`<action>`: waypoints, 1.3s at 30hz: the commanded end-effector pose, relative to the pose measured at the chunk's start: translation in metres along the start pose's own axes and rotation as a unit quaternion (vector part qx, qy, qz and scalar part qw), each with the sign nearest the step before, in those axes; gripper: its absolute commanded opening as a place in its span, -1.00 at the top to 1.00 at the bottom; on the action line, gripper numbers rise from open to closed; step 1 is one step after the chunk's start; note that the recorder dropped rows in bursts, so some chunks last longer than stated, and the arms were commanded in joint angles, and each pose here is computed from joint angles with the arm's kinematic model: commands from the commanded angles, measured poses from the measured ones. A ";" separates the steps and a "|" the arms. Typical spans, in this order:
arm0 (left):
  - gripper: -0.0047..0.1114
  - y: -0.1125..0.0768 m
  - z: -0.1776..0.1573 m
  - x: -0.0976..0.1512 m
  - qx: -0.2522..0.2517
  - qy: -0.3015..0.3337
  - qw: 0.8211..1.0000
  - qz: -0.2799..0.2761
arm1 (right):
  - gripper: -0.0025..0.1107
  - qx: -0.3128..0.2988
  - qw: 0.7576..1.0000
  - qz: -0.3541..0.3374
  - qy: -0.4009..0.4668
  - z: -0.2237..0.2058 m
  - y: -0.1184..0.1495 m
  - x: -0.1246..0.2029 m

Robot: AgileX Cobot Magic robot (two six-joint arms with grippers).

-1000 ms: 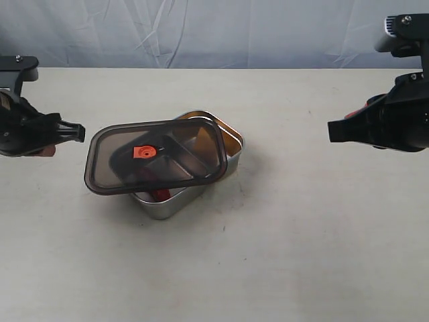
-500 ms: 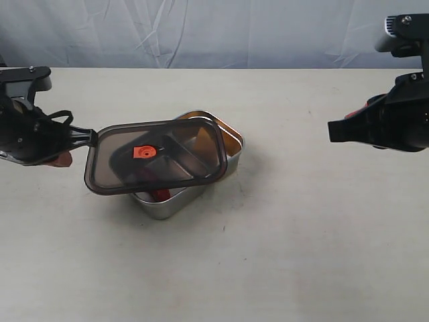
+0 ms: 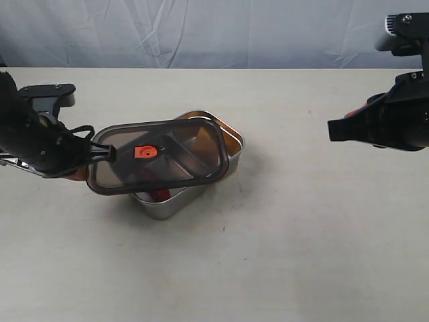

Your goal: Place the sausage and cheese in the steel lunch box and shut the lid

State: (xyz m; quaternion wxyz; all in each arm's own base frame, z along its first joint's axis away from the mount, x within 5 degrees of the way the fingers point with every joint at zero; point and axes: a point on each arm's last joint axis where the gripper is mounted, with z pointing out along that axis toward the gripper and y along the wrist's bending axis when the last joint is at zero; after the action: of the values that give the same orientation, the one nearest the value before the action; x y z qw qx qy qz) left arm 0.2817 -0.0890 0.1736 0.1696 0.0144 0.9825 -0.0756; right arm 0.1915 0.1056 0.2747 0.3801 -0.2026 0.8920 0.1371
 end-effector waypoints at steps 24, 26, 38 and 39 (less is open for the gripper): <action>0.92 -0.028 -0.015 0.013 0.011 0.013 0.999 0.050 | 0.96 0.001 1.000 -0.004 -0.006 0.000 0.000 -0.002; 0.92 -0.020 -0.023 0.007 -0.008 -0.015 0.999 0.041 | 0.96 0.001 1.000 -0.004 -0.006 0.000 0.000 -0.002; 0.92 0.008 -0.050 -0.044 -0.002 -0.179 0.984 -0.004 | 0.96 -0.001 1.000 0.000 -0.006 0.000 0.000 -0.002; 0.92 0.007 -0.049 -0.050 -0.003 -0.182 0.983 0.002 | 0.96 -0.001 1.000 0.000 -0.006 0.000 0.000 -0.002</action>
State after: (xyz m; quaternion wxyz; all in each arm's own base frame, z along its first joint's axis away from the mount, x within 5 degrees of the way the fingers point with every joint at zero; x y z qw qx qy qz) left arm 0.2984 -0.0730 0.2275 0.3177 -0.0040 0.9456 -0.0694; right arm 0.1916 0.1056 0.2747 0.3802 -0.2007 0.8923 0.1380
